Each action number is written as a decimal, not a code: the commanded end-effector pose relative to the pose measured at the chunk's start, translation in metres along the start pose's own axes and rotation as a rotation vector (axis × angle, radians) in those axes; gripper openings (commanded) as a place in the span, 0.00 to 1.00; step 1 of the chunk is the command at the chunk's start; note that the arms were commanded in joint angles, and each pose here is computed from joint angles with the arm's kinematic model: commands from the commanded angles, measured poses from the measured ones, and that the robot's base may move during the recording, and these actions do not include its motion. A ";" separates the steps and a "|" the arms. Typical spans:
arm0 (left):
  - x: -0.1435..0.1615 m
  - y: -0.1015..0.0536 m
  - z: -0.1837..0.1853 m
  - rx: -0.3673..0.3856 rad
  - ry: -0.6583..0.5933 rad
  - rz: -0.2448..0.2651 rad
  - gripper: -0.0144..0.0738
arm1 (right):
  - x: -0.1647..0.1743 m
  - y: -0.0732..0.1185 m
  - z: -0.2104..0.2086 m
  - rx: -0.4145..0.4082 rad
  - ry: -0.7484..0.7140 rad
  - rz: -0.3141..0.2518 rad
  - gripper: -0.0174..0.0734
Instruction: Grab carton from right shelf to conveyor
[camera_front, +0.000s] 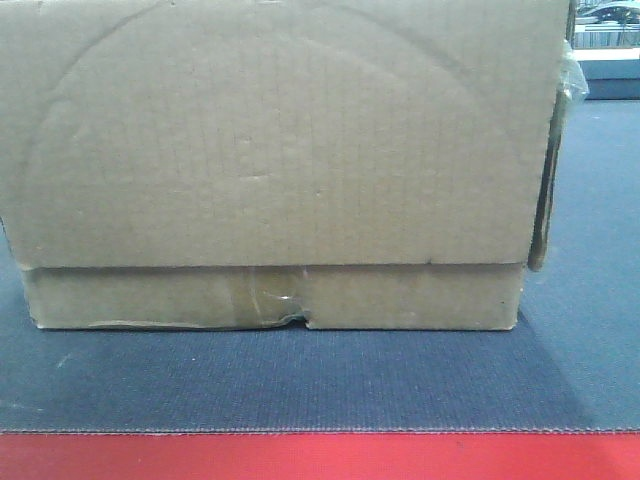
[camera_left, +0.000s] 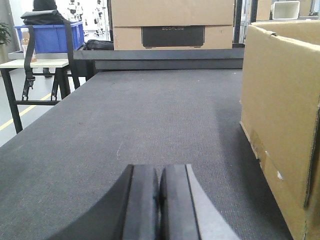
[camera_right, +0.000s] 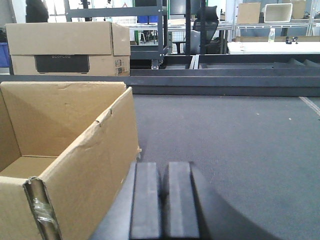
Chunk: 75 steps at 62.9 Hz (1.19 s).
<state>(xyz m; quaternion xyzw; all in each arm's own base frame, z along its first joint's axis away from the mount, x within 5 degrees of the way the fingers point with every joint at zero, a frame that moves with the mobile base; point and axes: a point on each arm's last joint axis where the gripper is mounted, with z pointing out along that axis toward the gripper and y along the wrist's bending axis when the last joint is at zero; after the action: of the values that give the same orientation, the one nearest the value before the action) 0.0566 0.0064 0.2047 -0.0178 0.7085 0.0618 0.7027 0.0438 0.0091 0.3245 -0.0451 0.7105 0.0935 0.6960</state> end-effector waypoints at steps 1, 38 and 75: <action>-0.003 0.000 0.000 -0.004 -0.030 -0.001 0.18 | -0.003 0.000 -0.001 0.007 -0.034 -0.012 0.12; -0.003 0.000 0.000 -0.004 -0.030 -0.001 0.18 | -0.008 0.001 -0.004 0.001 -0.093 0.014 0.12; -0.003 0.000 0.000 -0.004 -0.030 -0.001 0.18 | 0.110 -0.020 0.012 0.201 -0.115 -0.003 0.12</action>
<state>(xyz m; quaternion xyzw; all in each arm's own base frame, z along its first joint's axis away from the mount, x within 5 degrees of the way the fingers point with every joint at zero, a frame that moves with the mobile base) 0.0566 0.0064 0.2052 -0.0188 0.7065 0.0606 0.7048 0.0556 0.0011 0.2130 0.0237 0.7115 0.0299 0.7017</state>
